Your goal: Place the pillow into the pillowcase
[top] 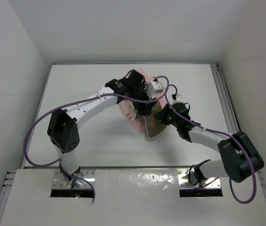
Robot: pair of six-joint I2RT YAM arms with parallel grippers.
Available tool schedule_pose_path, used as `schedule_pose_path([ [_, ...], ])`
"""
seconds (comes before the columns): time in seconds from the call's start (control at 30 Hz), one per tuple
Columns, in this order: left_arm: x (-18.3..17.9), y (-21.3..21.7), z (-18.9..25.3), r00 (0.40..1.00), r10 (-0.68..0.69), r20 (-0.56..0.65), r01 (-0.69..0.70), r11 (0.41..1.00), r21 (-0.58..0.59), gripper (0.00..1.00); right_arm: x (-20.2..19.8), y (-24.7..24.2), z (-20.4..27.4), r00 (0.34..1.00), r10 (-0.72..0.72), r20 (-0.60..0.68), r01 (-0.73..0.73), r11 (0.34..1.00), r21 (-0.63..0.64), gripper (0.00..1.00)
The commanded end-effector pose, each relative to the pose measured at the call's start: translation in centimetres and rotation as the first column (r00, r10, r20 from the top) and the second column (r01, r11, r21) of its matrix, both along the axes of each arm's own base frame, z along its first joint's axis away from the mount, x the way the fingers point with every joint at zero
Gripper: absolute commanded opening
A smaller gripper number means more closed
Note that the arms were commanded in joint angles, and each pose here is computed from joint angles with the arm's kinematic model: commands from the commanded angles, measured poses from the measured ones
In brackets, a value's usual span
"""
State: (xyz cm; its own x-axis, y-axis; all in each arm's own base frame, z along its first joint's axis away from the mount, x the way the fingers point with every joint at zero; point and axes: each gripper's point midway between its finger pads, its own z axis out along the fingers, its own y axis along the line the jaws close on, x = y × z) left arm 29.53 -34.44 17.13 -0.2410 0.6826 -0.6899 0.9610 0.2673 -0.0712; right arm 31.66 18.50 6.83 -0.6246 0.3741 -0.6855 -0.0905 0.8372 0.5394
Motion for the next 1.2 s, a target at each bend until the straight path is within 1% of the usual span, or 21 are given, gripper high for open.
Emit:
schedule_pose_path([
  [0.0,6.0,0.4,3.2,0.979,0.199,0.039,-0.193,0.973,-0.127,0.60,0.9,1.5,3.5,0.989,0.062,0.135,-0.072,0.995,0.064,0.00],
  [0.03,7.9,1.3,2.7,0.962,0.265,0.065,-0.257,0.960,-0.107,0.59,0.7,1.5,3.2,0.989,0.067,0.131,-0.075,0.995,0.060,0.00],
  [0.1,9.6,2.2,2.0,0.942,0.323,0.094,-0.317,0.945,-0.080,0.58,0.6,1.5,3.2,0.989,0.068,0.131,-0.077,0.995,0.060,0.00],
  [0.13,10.6,2.8,1.1,0.926,0.359,0.118,-0.357,0.933,-0.044,0.57,0.5,1.5,3.1,0.989,0.072,0.127,-0.081,0.995,0.065,0.00],
  [0.2,11.0,3.0,0.2,0.929,0.347,0.131,-0.348,0.937,-0.014,0.57,0.4,1.6,3.1,0.989,0.076,0.128,-0.085,0.994,0.067,0.00],
  [0.3,10.6,2.1,-1.2,0.949,0.301,0.098,-0.301,0.954,-0.010,0.58,0.2,1.5,2.9,0.990,0.078,0.121,-0.086,0.994,0.064,0.00],
  [0.33,10.2,1.5,-1.7,0.958,0.276,0.075,-0.276,0.961,-0.012,0.61,0.1,1.4,2.6,0.990,0.074,0.116,-0.081,0.995,0.063,0.00],
  [0.5,8.8,-0.3,-3.3,0.978,0.199,0.066,-0.200,0.980,0.008,0.66,-0.1,1.4,2.5,0.991,0.065,0.113,-0.074,0.994,0.075,0.00],
  [0.6,9.3,-0.5,-3.8,0.973,0.214,0.087,-0.215,0.977,0.006,0.66,-0.1,1.5,2.5,0.992,0.069,0.109,-0.078,0.993,0.084,0.00],
  [0.7,10.5,-0.1,-4.5,0.952,0.277,0.129,-0.282,0.959,0.021,0.60,-0.2,1.4,2.6,0.992,0.068,0.108,-0.077,0.993,0.086,0.00],
  [0.8,11.5,0.0,-4.6,0.936,0.308,0.170,-0.316,0.949,0.021,0.50,-0.3,1.4,2.6,0.992,0.067,0.108,-0.077,0.993,0.088,0.00],
  [0.83,11.8,0.2,-5.0,0.932,0.316,0.179,-0.326,0.945,0.031,0.41,-0.3,1.5,2.6,0.992,0.069,0.107,-0.078,0.993,0.087,0.00],
  [0.87,12.0,0.2,-4.9,0.928,0.319,0.193,-0.330,0.944,0.027,0.37,-0.3,1.4,2.6,0.992,0.067,0.108,-0.077,0.993,0.088,0.00],
  [0.9,12.1,0.4,-5.4,0.926,0.325,0.194,-0.338,0.941,0.037,0.27,-0.4,1.4,2.7,0.992,0.068,0.108,-0.078,0.993,0.088,0.00],
  [0.93,12.2,0.4,-5.4,0.924,0.326,0.198,-0.340,0.940,0.039,0.23,-0.2,1.4,2.8,0.991,0.065,0.113,-0.076,0.993,0.090,0.00],
  [0.97,12.2,0.5,-5.5,0.925,0.328,0.193,-0.342,0.939,0.043,0.20,-0.2,1.4,2.9,0.991,0.070,0.117,-0.080,0.993,0.084,0.00],
  [1.0,12.0,0.3,-5.5,0.928,0.321,0.188,-0.334,0.942,0.042,0.18,-0.2,1.3,2.9,0.991,0.067,0.116,-0.077,0.994,0.079,0.00],
  [1.07,11.7,0.3,-5.5,0.935,0.308,0.178,-0.321,0.946,0.047,0.18,0.0,1.3,3.0,0.990,0.064,0.124,-0.074,0.995,0.074,0.00],
  [1.1,11.6,0.0,-5.2,0.940,0.296,0.169,-0.306,0.951,0.036,0.20,0.0,1.2,3.0,0.990,0.060,0.125,-0.069,0.995,0.074,0.00],
  [1.17,11.4,-0.2,-5.1,0.945,0.287,0.156,-0.296,0.955,0.036,0.29,0.2,1.3,3.0,0.990,0.060,0.128,-0.070,0.995,0.075,0.00],
])
